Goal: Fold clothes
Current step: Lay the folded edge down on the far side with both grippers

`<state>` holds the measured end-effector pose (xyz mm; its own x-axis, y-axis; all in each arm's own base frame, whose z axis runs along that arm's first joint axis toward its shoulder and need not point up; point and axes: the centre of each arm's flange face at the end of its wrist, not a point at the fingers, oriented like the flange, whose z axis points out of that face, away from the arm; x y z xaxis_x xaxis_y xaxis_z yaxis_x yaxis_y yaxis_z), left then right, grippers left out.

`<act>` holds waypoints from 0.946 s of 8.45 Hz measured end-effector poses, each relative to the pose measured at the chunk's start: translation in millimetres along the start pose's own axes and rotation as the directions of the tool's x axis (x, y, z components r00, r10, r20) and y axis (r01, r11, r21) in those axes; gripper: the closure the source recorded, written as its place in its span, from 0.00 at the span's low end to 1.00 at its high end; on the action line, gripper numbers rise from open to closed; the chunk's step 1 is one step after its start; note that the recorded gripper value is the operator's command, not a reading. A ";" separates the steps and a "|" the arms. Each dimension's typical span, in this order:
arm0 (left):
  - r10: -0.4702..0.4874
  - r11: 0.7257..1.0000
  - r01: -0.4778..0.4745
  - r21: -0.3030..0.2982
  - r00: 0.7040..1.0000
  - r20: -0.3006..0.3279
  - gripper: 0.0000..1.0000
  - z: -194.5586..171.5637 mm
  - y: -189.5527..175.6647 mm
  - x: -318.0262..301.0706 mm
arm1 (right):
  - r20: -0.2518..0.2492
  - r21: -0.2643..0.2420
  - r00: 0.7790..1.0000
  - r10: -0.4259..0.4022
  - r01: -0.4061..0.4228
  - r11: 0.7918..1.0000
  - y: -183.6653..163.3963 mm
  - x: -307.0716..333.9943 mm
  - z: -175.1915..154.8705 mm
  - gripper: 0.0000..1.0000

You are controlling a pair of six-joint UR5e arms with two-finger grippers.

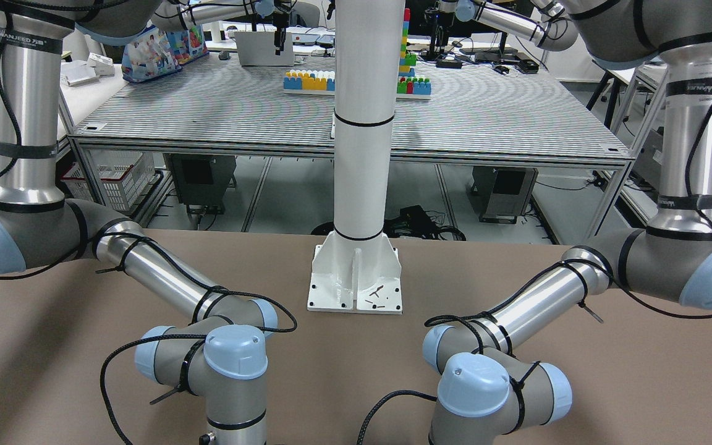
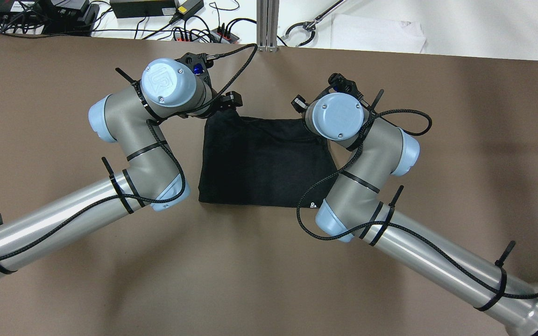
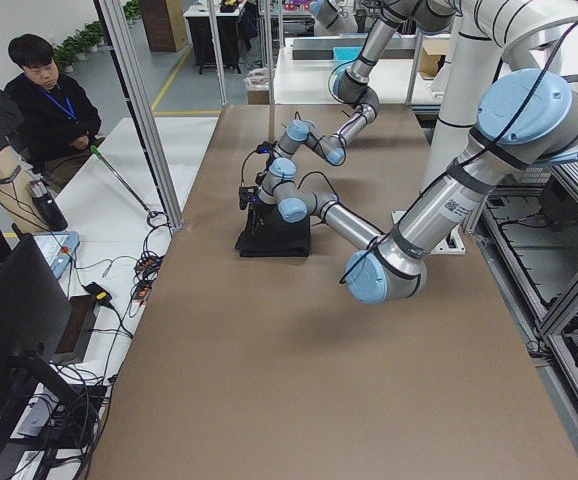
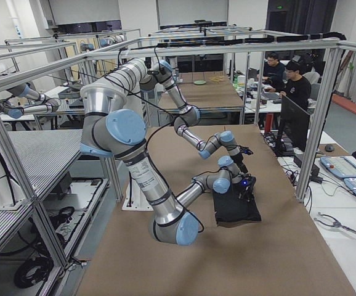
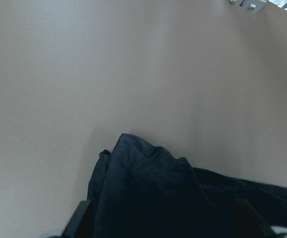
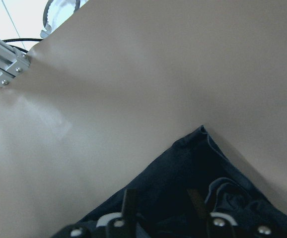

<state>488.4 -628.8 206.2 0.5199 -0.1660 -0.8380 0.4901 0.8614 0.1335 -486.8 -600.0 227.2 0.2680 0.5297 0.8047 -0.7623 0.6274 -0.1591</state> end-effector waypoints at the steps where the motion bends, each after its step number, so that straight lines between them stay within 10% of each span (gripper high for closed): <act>1: 0.000 1.000 0.000 0.000 1.000 -0.001 0.00 -0.3 -0.2 0.3 | 0.003 0.001 1.000 0.010 -0.010 1.000 0.8 -3.8 -0.5 1.00; 8: -0.007 1.000 0.007 0.001 1.000 -0.004 0.00 -2.0 -0.1 -0.4 | 0.008 0.075 1.000 0.019 -0.019 0.997 -31.6 11.3 65.1 1.00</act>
<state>486.8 -627.9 205.5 0.5139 -0.1703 -0.8408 0.4941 0.8599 0.1279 -498.0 -651.0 278.6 0.2489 0.5364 0.8065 -0.8093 0.5726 -0.1311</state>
